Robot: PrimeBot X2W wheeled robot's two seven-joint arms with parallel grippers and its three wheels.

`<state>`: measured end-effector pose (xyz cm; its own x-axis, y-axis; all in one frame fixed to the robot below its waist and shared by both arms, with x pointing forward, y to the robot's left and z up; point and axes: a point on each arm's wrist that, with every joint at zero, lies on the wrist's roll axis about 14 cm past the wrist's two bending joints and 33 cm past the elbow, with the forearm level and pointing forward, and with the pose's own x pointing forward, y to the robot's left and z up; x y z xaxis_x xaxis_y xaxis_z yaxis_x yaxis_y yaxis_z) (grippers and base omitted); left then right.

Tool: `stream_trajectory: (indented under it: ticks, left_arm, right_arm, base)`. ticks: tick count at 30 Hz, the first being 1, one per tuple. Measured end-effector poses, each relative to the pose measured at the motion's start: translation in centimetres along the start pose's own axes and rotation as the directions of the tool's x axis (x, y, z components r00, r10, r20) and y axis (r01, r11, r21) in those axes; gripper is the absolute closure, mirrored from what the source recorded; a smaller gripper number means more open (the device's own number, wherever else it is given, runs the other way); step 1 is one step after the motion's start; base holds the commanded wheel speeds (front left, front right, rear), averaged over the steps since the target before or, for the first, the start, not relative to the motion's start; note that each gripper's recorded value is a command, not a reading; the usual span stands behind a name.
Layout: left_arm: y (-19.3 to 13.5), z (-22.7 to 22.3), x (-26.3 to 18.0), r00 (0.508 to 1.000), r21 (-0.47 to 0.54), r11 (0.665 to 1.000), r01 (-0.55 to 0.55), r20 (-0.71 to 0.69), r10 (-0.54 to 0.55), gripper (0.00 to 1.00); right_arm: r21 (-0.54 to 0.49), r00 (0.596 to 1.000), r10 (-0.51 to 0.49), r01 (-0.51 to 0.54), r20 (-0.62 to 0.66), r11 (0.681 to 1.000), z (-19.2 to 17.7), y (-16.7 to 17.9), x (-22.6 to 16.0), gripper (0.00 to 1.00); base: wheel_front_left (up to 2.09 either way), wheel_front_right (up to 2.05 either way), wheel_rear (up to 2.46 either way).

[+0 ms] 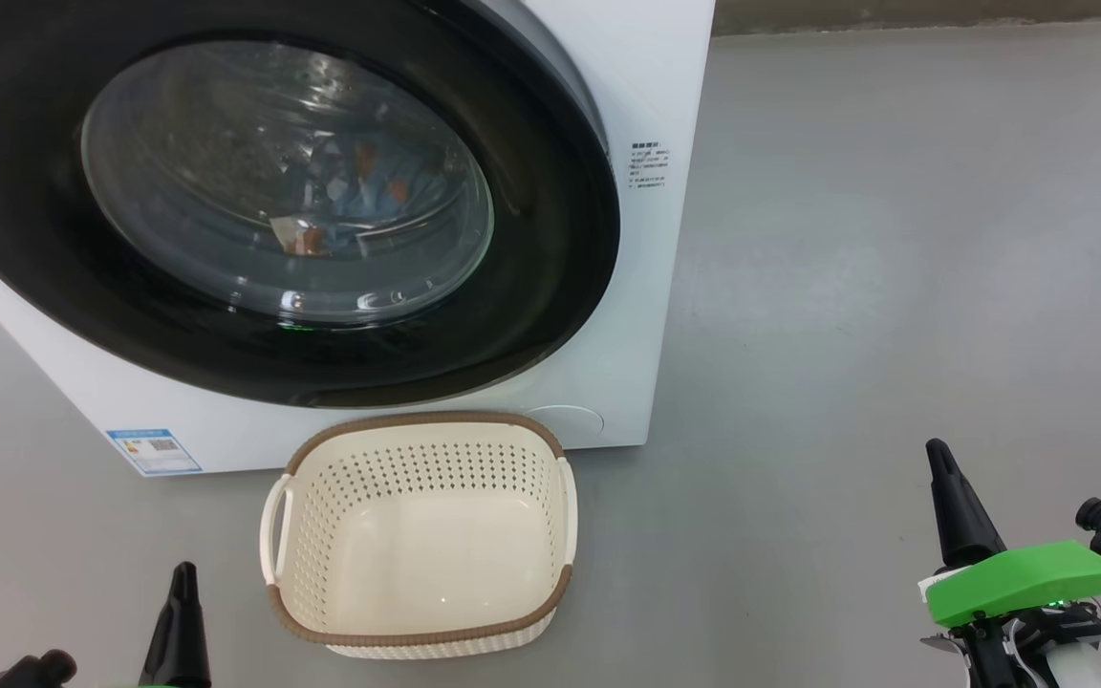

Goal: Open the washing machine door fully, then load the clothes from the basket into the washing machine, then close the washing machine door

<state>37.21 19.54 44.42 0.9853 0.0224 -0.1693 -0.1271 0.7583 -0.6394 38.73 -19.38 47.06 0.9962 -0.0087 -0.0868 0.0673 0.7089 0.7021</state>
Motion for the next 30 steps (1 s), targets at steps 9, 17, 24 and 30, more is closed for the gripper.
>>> stream_trajectory:
  ticks: [9, 17, 24, 30]
  left_arm:
    - [0.0, 0.2, -0.1, 1.000, -0.094, 0.996, -0.005, -0.002, 0.005, 1.00]
    - [-0.1, 0.3, -0.1, 1.000, -0.184, 0.983, -0.008, -0.001, 0.008, 1.00]
    - [-0.2, 0.4, -0.2, 1.000, -0.258, 0.966, -0.007, -0.006, 0.006, 1.00]
    - [-0.4, 0.6, -0.2, 1.000, -0.322, 0.947, -0.003, -0.005, 0.001, 1.00]
  right_arm:
    - [0.088, 1.000, -0.006, 0.005, 0.001, 0.996, 0.2, 0.1, 0.0, 1.00]
    - [0.173, 1.000, -0.014, 0.013, 0.008, 0.985, 0.6, 0.0, 0.0, 1.00]
    - [0.242, 1.000, -0.014, 0.012, 0.008, 0.970, 0.7, 0.0, 0.0, 1.00]
    - [0.291, 1.000, -0.017, 0.012, 0.013, 0.957, 1.0, 0.0, 0.0, 1.00]
  base:
    - [0.00, 0.00, 0.00]
    - [0.00, 0.00, 0.00]
    - [0.00, 0.00, 0.00]
    - [0.00, 0.00, 0.00]
